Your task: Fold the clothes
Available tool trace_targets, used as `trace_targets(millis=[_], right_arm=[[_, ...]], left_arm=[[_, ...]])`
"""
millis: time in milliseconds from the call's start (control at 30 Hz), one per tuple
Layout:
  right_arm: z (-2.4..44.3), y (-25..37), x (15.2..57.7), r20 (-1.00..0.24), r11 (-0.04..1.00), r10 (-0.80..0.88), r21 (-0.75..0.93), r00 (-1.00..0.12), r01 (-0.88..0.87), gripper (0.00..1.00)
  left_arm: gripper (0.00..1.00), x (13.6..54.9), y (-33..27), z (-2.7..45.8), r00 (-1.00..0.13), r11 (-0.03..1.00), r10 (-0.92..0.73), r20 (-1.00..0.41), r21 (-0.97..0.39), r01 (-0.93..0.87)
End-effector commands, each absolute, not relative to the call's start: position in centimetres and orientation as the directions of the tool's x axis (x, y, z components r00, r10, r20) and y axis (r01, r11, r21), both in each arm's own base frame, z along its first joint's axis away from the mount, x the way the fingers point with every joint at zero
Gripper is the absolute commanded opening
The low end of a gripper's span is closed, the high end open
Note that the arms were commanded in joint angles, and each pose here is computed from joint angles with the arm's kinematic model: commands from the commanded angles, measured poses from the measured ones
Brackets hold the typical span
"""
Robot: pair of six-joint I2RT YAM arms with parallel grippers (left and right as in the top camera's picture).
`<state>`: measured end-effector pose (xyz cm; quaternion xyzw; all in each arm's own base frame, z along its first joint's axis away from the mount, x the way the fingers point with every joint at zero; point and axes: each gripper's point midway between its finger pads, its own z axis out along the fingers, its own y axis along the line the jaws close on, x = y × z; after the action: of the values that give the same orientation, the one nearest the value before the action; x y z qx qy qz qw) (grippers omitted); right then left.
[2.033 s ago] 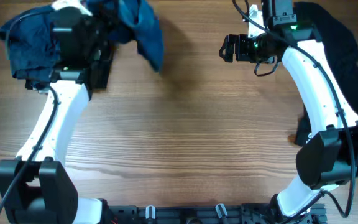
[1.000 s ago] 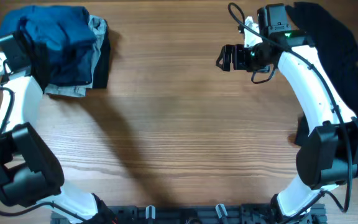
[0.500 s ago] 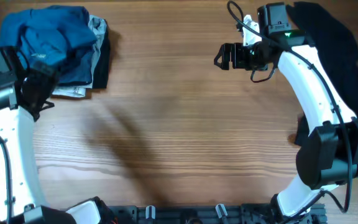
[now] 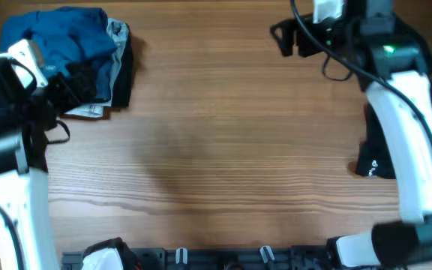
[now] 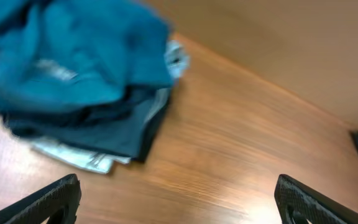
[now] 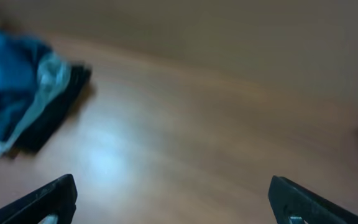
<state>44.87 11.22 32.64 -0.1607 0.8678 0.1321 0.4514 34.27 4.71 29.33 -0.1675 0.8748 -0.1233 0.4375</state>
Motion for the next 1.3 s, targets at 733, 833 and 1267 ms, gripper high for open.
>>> trace_targets(millis=[733,833,1267], right_arm=[[37.5,7.4,42.5,-0.864,0.962,-0.201,-0.084,-0.462,-0.261,1.0],[37.5,7.4,42.5,-0.864,0.962,-0.201,-0.084,-0.462,-0.261,1.0],[37.5,7.4,42.5,-0.864,0.962,-0.201,-0.084,-0.462,-0.261,1.0]], left_arm=[[1.0,25.3,0.9,33.4,-0.53,0.958,-0.272,-0.803,-0.281,-0.065],[1.0,25.3,0.9,33.4,-0.53,0.958,-0.272,-0.803,-0.281,-0.065],[1.0,25.5,-0.4,34.6,-0.079,0.967,-0.223,-0.972,-0.23,0.107]])
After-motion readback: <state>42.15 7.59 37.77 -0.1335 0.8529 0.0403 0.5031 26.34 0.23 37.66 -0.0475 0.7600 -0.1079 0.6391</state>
